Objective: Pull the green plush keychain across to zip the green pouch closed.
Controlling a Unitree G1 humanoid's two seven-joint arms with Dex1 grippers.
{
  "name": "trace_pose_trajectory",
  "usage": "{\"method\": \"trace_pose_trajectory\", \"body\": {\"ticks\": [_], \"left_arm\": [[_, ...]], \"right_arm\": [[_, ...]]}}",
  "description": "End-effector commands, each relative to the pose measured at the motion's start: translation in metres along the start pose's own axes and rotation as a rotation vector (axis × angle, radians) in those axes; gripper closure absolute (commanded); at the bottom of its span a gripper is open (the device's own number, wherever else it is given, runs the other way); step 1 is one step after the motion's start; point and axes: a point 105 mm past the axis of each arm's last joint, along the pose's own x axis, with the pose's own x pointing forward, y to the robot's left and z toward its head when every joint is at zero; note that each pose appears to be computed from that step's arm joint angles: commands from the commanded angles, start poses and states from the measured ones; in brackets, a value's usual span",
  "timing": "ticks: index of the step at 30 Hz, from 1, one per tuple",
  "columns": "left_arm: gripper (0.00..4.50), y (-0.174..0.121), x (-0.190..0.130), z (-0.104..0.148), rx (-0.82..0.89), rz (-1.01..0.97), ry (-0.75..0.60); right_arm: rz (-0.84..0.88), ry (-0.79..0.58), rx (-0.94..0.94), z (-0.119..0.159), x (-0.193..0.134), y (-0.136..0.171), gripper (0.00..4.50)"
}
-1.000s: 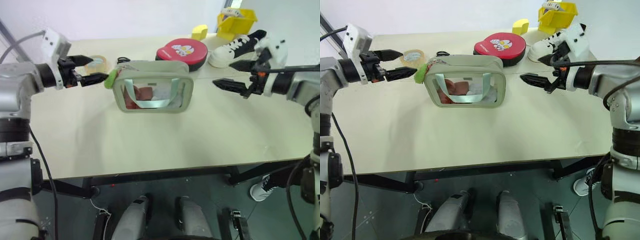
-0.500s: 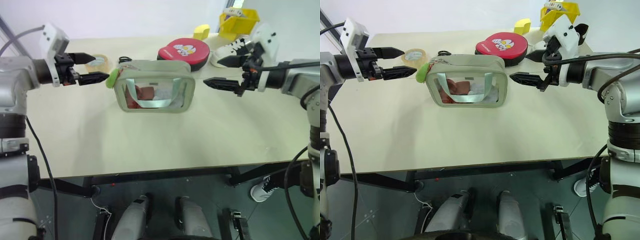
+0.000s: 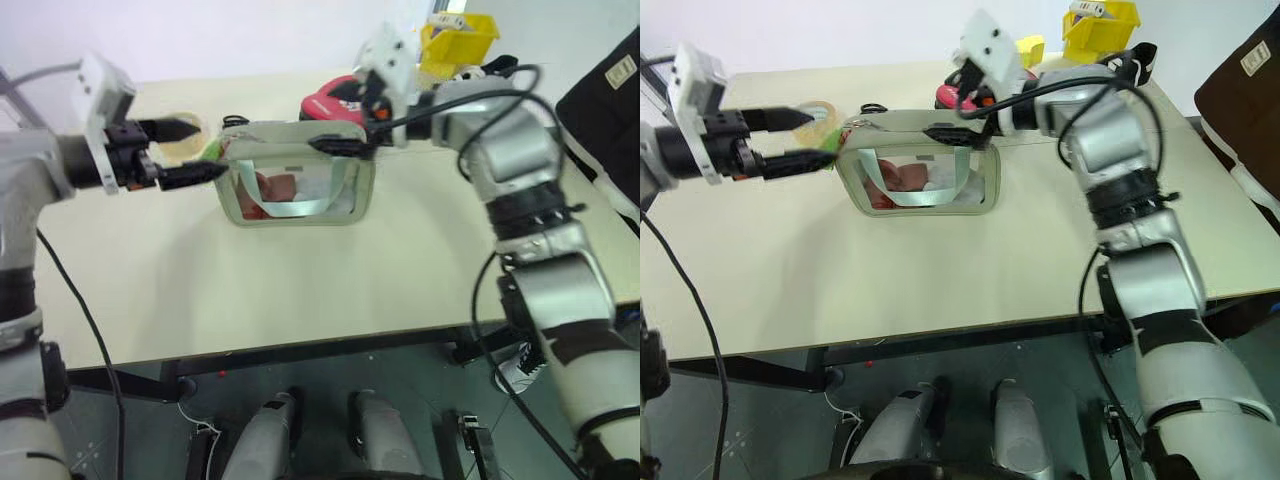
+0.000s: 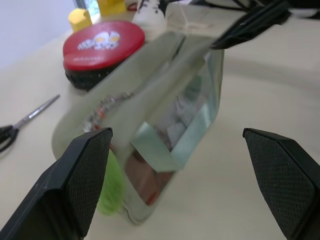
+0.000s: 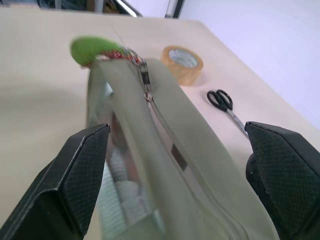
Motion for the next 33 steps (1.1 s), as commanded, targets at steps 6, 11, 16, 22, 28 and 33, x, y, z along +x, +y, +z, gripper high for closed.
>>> {"method": "trace_pose_trajectory", "body": {"ticks": [6, 11, 16, 22, 28, 33], "left_arm": [[0.0, -0.007, -0.014, 0.009, 0.019, 0.103, -0.052], [0.0, -0.008, -0.013, 0.01, 0.018, 0.113, -0.058], [0.0, -0.005, -0.013, 0.01, 0.021, 0.118, -0.053], [0.0, 0.005, -0.021, 0.011, 0.038, 0.134, -0.035], [0.0, 0.004, -0.017, 0.01, 0.037, 0.119, -0.042], [0.0, 0.002, -0.013, 0.008, 0.036, 0.102, -0.047]], "right_arm": [[0.111, 0.011, -0.107, -0.001, 0.02, 0.011, 1.35], [0.128, 0.016, -0.131, 0.0, 0.024, 0.012, 3.88], [0.114, 0.018, -0.185, 0.004, 0.021, 0.007, 4.46], [0.117, 0.0, -0.27, 0.027, -0.003, -0.001, 4.46], [0.16, 0.044, -0.16, 0.017, -0.008, 0.028, 4.46], [0.153, 0.076, -0.073, 0.0, 0.0, 0.056, 4.46]]}}
